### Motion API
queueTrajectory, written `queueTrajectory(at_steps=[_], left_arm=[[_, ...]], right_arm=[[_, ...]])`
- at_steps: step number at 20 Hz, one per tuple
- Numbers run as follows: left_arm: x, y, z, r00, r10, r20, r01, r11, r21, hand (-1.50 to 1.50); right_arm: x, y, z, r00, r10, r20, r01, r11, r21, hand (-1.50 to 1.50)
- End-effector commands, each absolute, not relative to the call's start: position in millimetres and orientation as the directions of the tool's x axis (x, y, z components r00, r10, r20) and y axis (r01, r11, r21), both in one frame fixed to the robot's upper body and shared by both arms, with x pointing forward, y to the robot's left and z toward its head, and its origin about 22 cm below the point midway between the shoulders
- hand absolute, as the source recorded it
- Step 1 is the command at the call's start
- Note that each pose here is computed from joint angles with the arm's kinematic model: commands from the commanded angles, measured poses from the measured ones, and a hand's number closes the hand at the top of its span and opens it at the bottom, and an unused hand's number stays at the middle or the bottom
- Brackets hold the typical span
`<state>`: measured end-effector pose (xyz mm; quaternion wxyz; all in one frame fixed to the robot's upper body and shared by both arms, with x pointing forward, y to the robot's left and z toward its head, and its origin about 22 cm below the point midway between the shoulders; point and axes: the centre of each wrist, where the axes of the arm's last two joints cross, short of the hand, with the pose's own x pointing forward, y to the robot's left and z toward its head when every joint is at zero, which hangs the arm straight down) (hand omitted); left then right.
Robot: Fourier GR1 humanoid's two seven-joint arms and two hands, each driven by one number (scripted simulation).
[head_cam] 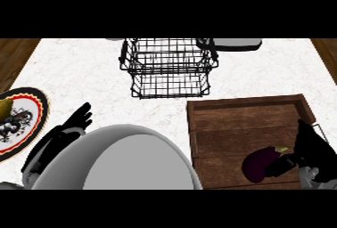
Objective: Pick the eggplant from the tray and place it in the tiered basket
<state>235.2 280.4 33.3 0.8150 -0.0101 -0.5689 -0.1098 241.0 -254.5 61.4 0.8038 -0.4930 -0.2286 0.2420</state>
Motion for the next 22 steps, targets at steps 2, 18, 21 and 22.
queueTrajectory(at_steps=[2, 18, 21, 22], left_arm=[[253, 249, 43, 0.206, -0.059, 0.977, 0.186, 0.982, 0.021, 0.0], [254, 242, 34, 0.19, -0.025, 0.981, 0.142, 0.99, -0.002, 0.0], [252, 246, 33, 0.169, -0.043, 0.985, 0.136, 0.991, 0.02, 0.0], [261, 249, 40, 0.183, -0.046, 0.982, 0.153, 0.988, 0.018, 0.0]], right_arm=[[255, -231, 53, 0.875, 0.481, -0.047, -0.242, 0.351, -0.905, -1.5], [249, -207, 52, 0.903, 0.425, -0.062, -0.196, 0.281, -0.94, -1.5], [248, -214, 48, 0.907, 0.415, -0.069, -0.204, 0.29, -0.935, -1.5], [253, -199, 51, 0.907, 0.417, -0.06, -0.199, 0.298, -0.934, -1.5]])
